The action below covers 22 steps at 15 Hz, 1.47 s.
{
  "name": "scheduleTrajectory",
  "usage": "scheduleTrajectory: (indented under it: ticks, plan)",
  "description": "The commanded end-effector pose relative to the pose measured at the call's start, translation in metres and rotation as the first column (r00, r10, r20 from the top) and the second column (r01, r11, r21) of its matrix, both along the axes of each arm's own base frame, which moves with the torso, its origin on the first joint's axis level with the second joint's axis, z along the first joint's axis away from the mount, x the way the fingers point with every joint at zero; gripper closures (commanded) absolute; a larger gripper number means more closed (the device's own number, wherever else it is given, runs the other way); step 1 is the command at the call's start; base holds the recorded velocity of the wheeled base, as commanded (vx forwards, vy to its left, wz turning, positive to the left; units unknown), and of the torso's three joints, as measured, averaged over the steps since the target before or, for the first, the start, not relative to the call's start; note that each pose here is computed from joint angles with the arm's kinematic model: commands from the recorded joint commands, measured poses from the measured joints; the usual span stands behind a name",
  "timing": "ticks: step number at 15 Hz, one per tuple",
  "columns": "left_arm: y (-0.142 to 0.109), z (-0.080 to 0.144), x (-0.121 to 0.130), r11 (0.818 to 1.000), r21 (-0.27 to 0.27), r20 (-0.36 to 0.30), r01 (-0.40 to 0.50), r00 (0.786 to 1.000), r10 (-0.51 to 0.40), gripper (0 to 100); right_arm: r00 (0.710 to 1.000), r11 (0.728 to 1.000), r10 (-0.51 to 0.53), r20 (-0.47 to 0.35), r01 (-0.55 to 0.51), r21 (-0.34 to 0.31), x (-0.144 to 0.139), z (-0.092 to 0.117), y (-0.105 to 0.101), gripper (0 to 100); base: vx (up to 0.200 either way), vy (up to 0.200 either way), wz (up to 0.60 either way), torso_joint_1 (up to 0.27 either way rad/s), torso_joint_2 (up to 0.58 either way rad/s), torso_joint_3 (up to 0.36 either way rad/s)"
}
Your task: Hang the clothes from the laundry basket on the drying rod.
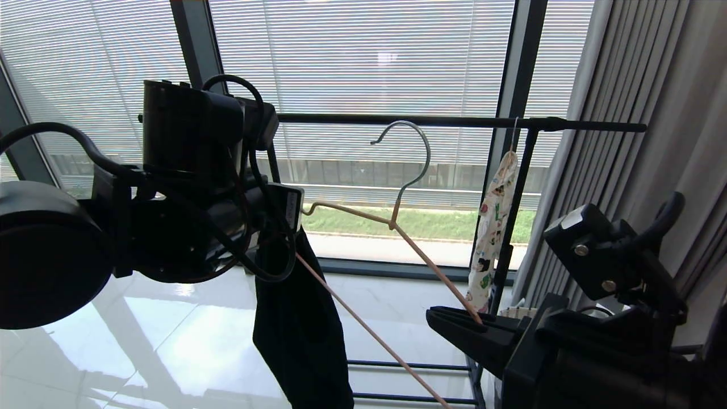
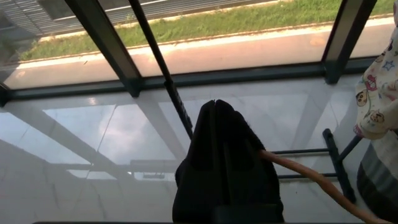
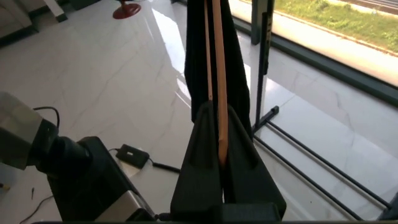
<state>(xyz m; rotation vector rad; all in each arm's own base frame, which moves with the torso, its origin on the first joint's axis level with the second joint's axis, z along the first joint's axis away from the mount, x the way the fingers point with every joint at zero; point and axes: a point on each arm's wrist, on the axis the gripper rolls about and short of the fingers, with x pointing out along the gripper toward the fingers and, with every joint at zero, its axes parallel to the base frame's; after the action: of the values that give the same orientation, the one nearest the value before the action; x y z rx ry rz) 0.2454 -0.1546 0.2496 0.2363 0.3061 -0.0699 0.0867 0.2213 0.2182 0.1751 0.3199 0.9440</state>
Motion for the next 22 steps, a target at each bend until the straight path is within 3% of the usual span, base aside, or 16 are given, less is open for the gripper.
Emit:
scheduleTrajectory:
  ticks: [1, 4, 6, 8, 13, 19, 20, 22]
  plan:
    - [-0.009, 0.008, -0.006, 0.999, -0.019, 0.025, 0.036, 0.999, -0.036, 100, 1.000, 1.000, -0.001, -0.005, 0.001, -0.014, 0.005, -0.003, 0.014, 100, 0.000, 0.000, 0.00, 0.000, 0.00, 0.000]
    - [-0.030, 0.029, -0.021, 0.986, -0.068, 0.081, 0.153, 0.986, -0.147, 100, 1.000, 1.000, 0.000, -0.005, 0.000, -0.026, 0.012, -0.006, 0.033, 100, 0.000, 0.000, 0.00, 0.000, 0.00, 0.000]
    - [-0.036, 0.039, -0.039, 0.956, -0.098, 0.101, 0.275, 0.959, -0.265, 100, 1.000, 1.000, -0.002, -0.004, 0.002, -0.025, 0.016, -0.006, 0.040, 100, 0.000, 0.000, 0.00, 0.000, 0.00, 0.000]
    - [-0.036, 0.044, -0.047, 0.936, -0.108, 0.112, 0.334, 0.940, -0.322, 100, 1.000, 1.000, -0.009, -0.002, 0.009, -0.019, 0.019, -0.009, 0.044, 100, 0.000, 0.000, 0.00, 0.000, 0.00, 0.000]
    - [-0.032, 0.040, -0.054, 0.932, -0.049, 0.106, 0.358, 0.930, -0.352, 100, 0.997, 0.997, -0.071, -0.003, 0.071, -0.025, 0.035, -0.015, 0.044, 100, 0.000, 0.000, 0.00, 0.000, 0.00, 0.000]
    - [-0.026, 0.040, -0.060, 0.932, -0.049, 0.109, 0.360, 0.929, -0.353, 100, 0.992, 0.992, -0.126, 0.008, 0.126, 0.005, 0.049, -0.013, 0.041, 100, 0.000, 0.000, 0.00, 0.000, 0.00, 0.000]
    - [-0.026, 0.040, -0.059, 0.932, -0.051, 0.109, 0.360, 0.929, -0.353, 0, 0.992, 0.992, -0.127, 0.011, 0.127, 0.009, 0.049, -0.013, 0.042, 100, 0.000, 0.000, 0.00, 0.000, 0.00, 0.000]
    - [-0.025, 0.043, -0.061, 0.931, -0.053, 0.118, 0.362, 0.928, -0.354, 0, 0.987, 0.987, -0.158, 0.033, 0.157, 0.014, 0.051, -0.014, 0.044, 100, 0.000, 0.000, 0.00, 0.000, 0.00, 0.000]
